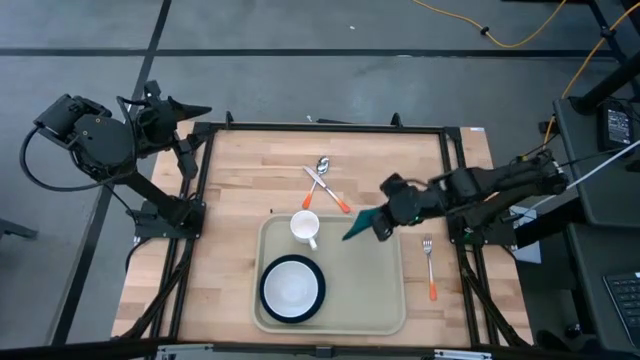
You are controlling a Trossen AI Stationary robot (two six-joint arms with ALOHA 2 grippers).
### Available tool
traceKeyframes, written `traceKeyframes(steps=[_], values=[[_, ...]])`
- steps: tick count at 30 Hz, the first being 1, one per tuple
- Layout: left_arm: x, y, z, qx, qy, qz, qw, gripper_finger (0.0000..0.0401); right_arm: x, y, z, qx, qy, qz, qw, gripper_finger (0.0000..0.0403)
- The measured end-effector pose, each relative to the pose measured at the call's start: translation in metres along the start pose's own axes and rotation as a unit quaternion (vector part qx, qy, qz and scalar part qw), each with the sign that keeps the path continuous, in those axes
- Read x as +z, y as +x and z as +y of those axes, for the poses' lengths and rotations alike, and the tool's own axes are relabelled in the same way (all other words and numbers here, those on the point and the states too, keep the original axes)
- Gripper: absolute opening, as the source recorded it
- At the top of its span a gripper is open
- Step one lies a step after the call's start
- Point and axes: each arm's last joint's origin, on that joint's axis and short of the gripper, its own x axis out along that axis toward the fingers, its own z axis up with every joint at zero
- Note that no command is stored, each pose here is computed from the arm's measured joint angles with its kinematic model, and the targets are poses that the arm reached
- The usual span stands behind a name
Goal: Set up tray
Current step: Put the dark green napkin on the light brown serving tray to the right of the black plate
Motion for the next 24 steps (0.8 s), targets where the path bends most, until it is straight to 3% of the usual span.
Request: traceKeyframes(steps=[9, 24], values=[[0.0, 0.0, 0.0, -0.002, -0.018, 0.001, 1.0, 0.0187, -0.023, 0.035, 0.019, -0.028, -0.041, 0.033, 0.998, 0.0007], [0.0, 0.0, 0.0, -0.003, -0.022, 0.001, 1.0, 0.0187, -0.061, 0.065, 0.03, -0.067, -0.071, 0.057, 0.994, 0.0007]])
